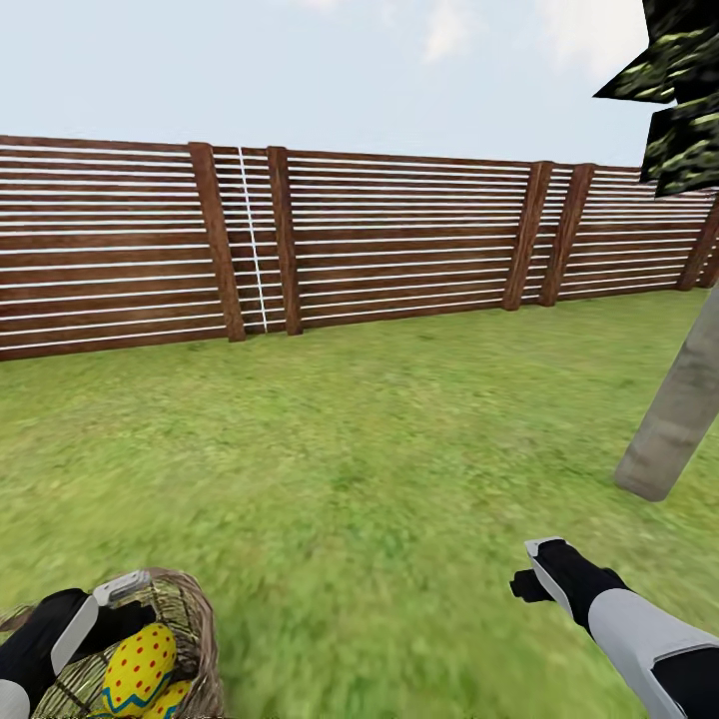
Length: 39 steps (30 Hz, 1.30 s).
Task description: Take the three Easter eggs out of the wicker basket on the lawn in the garden, then place them on the lawn next to a single tree (choose any tree) so that all three eggs are next to the same tree and none are left in the basket.
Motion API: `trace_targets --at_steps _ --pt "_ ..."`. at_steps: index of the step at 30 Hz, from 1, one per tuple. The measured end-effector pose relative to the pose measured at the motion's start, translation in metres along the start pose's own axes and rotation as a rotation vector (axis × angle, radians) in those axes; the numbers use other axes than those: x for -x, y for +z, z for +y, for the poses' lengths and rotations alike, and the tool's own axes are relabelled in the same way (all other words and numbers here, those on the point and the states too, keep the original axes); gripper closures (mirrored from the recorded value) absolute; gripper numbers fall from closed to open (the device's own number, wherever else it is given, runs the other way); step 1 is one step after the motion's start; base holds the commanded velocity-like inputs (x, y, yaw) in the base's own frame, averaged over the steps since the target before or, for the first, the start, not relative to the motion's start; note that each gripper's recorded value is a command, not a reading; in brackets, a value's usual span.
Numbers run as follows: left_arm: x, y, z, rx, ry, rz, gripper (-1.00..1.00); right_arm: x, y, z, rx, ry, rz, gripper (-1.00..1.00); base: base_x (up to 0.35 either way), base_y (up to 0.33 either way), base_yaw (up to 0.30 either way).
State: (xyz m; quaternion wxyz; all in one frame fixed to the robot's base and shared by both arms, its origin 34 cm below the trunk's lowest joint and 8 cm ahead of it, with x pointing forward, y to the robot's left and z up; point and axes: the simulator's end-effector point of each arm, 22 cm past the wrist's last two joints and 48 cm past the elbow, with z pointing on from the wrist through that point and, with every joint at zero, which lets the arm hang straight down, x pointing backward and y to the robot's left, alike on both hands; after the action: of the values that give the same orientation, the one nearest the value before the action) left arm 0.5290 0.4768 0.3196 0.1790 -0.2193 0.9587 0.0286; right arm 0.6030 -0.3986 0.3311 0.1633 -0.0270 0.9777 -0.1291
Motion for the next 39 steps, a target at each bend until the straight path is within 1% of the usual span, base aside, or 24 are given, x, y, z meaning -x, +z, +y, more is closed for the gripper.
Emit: trace_targets --at_steps 2,28,32,39 --pt "-0.003 0.004 0.001 0.0 0.0 0.0 -1.0 -0.003 0.004 0.001 0.0 0.001 0.0 -1.0 0.0 0.0 0.0" --pt "-0.04 0.042 0.01 0.04 0.014 0.095 -1.0 -0.041 0.049 0.016 0.01 -0.025 0.102 -1.0 0.0 0.0 0.0" --pt "-0.043 0.044 0.003 0.032 0.015 0.1 -1.0 -0.041 0.049 0.016 0.01 -0.025 0.102 -1.0 0.0 0.0 0.0" --pt "-0.044 0.044 0.002 0.03 0.015 0.101 -1.0 -0.041 0.049 0.016 0.01 -0.025 0.102 -1.0 0.001 0.0 0.0"
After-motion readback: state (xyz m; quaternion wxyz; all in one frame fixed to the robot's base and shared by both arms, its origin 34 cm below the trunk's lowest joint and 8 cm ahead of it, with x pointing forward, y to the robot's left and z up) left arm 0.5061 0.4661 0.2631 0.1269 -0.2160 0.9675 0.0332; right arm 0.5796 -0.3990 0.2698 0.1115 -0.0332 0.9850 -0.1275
